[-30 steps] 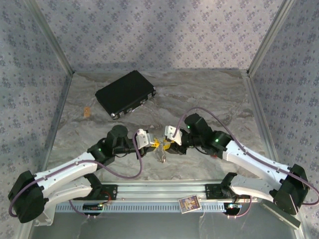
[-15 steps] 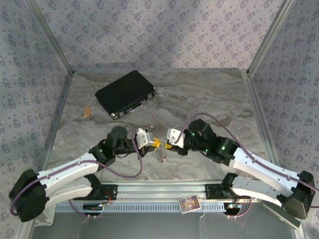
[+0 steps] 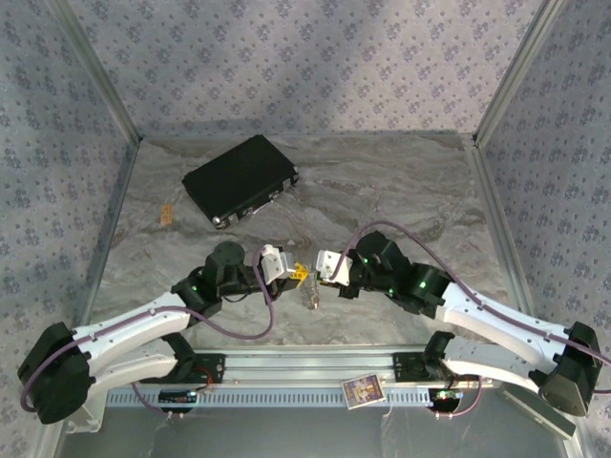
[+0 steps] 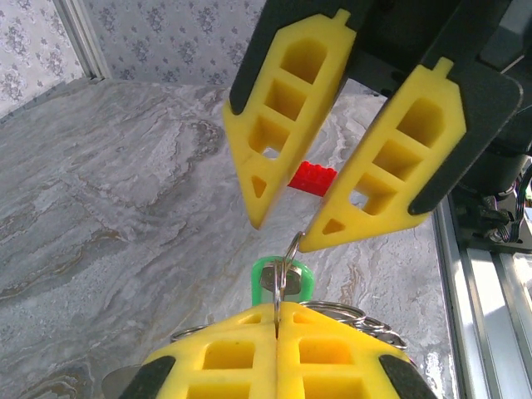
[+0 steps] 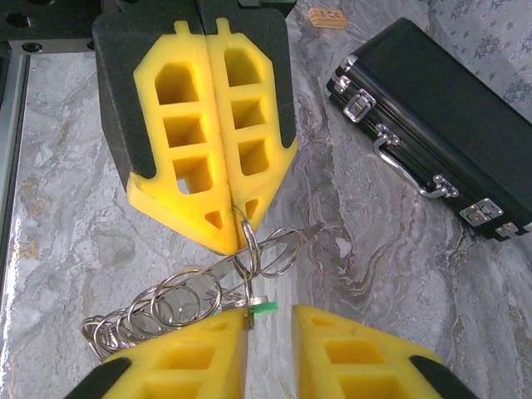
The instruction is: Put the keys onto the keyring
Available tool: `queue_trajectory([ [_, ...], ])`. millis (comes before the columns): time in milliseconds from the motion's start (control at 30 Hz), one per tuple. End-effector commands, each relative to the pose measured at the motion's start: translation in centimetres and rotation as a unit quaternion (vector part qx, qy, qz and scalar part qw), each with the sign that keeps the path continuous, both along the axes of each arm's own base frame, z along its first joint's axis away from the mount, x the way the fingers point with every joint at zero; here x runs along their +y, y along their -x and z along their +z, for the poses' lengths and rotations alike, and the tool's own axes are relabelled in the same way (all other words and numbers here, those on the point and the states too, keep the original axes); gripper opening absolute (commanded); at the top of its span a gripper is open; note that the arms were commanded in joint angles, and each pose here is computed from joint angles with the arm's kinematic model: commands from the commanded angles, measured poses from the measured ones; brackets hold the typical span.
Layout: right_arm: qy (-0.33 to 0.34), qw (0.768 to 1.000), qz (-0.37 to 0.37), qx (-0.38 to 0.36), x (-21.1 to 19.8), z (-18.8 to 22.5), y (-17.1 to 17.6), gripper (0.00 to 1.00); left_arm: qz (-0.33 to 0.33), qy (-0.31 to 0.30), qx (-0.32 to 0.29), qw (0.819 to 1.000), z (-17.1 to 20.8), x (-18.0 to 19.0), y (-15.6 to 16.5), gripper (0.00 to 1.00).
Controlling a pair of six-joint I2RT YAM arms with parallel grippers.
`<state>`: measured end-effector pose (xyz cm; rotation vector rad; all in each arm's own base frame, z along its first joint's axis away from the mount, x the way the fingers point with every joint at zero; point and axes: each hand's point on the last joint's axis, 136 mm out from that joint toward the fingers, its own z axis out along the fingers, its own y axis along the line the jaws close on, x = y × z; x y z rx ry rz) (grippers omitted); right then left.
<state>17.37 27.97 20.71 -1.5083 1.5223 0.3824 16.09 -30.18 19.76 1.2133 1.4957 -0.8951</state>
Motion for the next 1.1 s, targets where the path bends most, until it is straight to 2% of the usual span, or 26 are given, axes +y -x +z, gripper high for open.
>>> queue_trajectory([
  [0, -0.005, 1.000, 0.006, -0.006, 0.4, 0.3, 0.0, 0.17, -0.001, 0.031, -0.019, 0.999, 1.9, -0.4, -0.2, 0.00],
  [200, 0.011, 1.000, 0.023, 0.000, 0.8, -0.5, 0.5, 0.00, -0.001, 0.034, -0.022, 0.999, 2.1, -0.4, -0.3, 0.00],
  [500, 0.038, 0.998, 0.042, 0.009, 1.7, -1.9, 1.0, 0.00, 0.001, 0.048, -0.035, 0.998, 2.9, -0.7, -0.6, 0.00],
  [667, 0.009, 1.000, 0.018, 0.000, 0.5, -0.7, 0.7, 0.20, 0.000, 0.044, -0.031, 0.999, 2.5, -0.6, -0.5, 0.00],
  [833, -0.053, 0.997, 0.002, 0.060, -1.3, 0.1, 0.6, 0.24, -0.004, 0.041, -0.036, 0.999, 2.2, -0.5, -0.3, 0.00],
  [933, -0.103, 0.988, 0.014, 0.116, -1.3, 0.8, 0.8, 0.24, -0.009, 0.038, -0.039, 0.998, 1.9, -0.6, -0.2, 0.00],
  [1067, -0.138, 0.977, 0.036, 0.159, -0.5, 1.4, 1.2, 0.24, -0.023, 0.035, -0.037, 0.998, 1.6, -0.8, 0.1, 0.00],
])
